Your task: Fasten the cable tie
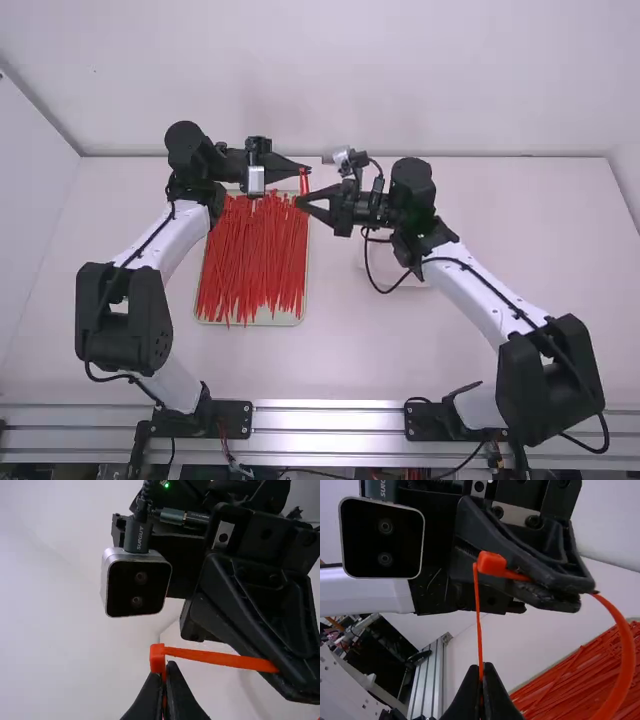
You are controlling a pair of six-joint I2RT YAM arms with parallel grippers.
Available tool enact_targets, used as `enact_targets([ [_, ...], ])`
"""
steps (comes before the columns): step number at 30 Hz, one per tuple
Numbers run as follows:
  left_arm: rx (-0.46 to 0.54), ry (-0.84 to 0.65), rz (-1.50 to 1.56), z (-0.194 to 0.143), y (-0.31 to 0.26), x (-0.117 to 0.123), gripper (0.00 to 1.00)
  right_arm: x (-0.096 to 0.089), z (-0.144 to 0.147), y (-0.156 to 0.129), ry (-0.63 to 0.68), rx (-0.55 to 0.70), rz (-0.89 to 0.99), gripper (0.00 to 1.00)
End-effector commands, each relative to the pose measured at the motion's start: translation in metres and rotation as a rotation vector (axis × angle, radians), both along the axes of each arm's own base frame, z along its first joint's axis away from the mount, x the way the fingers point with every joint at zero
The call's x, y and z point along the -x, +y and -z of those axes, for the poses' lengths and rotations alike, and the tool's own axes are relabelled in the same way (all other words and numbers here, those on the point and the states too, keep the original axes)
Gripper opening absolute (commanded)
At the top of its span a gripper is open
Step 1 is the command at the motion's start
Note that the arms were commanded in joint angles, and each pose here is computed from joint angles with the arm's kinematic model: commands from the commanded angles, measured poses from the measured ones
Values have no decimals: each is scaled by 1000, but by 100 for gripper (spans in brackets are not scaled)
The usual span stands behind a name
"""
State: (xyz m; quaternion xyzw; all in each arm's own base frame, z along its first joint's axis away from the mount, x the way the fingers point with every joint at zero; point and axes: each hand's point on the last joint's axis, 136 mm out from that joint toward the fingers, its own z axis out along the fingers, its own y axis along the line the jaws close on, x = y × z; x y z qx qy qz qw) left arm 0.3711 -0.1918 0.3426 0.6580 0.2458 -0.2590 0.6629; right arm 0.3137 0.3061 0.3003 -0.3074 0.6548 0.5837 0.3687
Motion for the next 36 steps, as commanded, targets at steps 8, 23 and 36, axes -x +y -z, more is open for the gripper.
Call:
enact_targets([
  [8, 11, -45, -32, -13, 2, -4, 2, -1, 2, -1, 11, 1, 3, 0],
  [23, 9, -52, -25, -13, 3, -3, 2, -6, 1, -2, 48, -7, 32, 0],
  [36, 9, -59, -25, -13, 3, -2, 2, -6, 2, -2, 58, -6, 32, 0],
])
